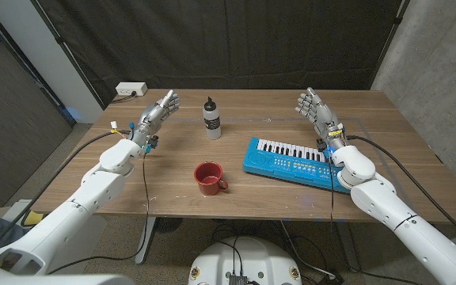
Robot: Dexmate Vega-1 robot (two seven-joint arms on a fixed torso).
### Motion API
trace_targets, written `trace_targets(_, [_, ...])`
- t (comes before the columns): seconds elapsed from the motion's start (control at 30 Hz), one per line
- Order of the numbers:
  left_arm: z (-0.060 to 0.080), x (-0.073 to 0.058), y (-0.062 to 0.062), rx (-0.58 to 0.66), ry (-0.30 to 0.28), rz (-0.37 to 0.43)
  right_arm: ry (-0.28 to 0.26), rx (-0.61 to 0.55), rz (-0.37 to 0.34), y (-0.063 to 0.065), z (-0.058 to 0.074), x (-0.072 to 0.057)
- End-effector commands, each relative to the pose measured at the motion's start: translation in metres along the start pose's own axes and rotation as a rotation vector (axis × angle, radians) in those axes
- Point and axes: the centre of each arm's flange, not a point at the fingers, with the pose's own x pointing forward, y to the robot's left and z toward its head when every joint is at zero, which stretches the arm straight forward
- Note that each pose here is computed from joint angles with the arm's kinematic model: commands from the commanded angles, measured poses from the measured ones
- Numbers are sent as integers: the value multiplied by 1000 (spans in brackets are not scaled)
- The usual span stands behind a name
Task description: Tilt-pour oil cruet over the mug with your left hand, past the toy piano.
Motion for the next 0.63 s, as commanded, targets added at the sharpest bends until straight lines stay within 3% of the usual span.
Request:
trace_targets(0.03, [5,-8,0,-16,-15,26,31,35,2,-17,-19,9])
trace_targets(0.43, [3,-1,-9,-28,-7,12,25,41,15,-13,-19,8])
trace_targets(0.63, [-3,5,-11,-37,7,1,46,28,12,-12,-19,7])
